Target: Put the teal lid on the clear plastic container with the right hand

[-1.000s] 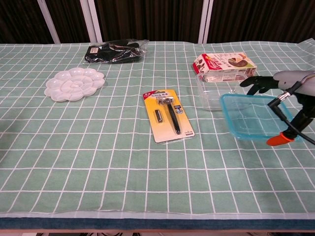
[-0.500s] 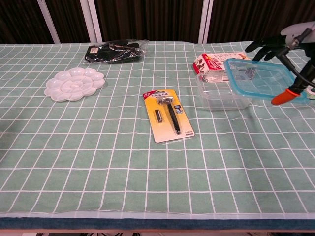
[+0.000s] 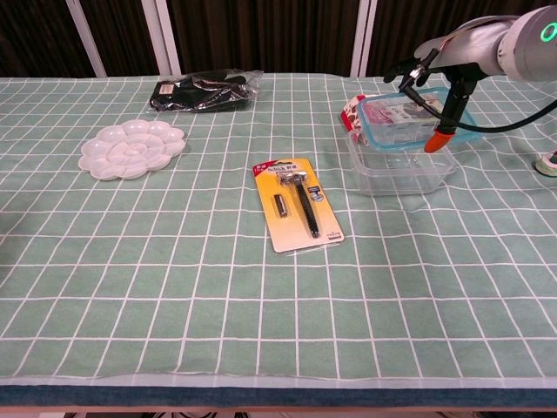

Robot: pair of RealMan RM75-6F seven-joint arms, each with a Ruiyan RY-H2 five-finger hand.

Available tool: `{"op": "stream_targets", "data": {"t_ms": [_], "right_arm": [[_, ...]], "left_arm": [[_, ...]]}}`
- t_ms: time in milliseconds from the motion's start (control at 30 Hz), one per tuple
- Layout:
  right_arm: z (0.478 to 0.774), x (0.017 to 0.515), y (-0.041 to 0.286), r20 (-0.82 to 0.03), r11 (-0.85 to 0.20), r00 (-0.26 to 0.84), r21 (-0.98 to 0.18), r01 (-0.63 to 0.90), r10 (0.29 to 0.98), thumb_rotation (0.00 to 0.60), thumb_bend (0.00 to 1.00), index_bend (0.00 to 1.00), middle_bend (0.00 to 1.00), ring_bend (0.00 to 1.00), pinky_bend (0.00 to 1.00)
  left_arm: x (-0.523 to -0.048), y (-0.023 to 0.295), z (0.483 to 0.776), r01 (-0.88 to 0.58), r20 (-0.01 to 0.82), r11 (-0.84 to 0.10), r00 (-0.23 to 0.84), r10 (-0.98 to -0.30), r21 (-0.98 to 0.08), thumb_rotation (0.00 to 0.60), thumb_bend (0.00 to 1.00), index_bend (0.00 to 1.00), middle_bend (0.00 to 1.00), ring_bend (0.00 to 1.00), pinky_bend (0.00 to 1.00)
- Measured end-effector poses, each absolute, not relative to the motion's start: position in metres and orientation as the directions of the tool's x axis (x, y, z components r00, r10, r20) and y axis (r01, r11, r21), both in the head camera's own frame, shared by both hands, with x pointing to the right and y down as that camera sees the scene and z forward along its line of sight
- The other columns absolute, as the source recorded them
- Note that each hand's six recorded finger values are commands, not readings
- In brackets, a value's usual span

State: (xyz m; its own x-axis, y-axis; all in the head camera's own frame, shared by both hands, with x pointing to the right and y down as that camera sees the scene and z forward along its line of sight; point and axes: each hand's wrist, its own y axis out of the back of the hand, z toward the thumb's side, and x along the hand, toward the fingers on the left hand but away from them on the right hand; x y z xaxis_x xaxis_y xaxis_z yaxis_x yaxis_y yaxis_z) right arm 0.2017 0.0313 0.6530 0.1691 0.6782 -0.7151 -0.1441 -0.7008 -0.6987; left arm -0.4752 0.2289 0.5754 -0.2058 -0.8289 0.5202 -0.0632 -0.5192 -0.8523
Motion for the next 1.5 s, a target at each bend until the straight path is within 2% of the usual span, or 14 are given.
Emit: {"op": "stream_targets", "data": {"t_ms": [667, 1500], "right_arm": [[0.671, 0.193, 0.032, -0.764, -0.759, 0.136, -0.644, -0.100, 0.630, 0.600, 0.31, 0.00, 0.48, 0.12, 0.00], [0.687, 0.191, 0.036, -0.738, -0.734, 0.165, -0.673, -0.096, 0.655, 0.600, 0.31, 0.00, 0.48, 0.12, 0.00]], "left_arm": [[-0.476, 0.228, 0.576, -0.071, 0.530, -0.528, -0.208, -0.822, -0.846, 0.600, 0.53, 0.02, 0.00, 0.00, 0.00], [-0.478, 0.228, 0.576, -0.069, 0.534, -0.533, -0.219, -0.816, -0.843, 0.600, 0.53, 0.02, 0.00, 0.00, 0.00]]}}
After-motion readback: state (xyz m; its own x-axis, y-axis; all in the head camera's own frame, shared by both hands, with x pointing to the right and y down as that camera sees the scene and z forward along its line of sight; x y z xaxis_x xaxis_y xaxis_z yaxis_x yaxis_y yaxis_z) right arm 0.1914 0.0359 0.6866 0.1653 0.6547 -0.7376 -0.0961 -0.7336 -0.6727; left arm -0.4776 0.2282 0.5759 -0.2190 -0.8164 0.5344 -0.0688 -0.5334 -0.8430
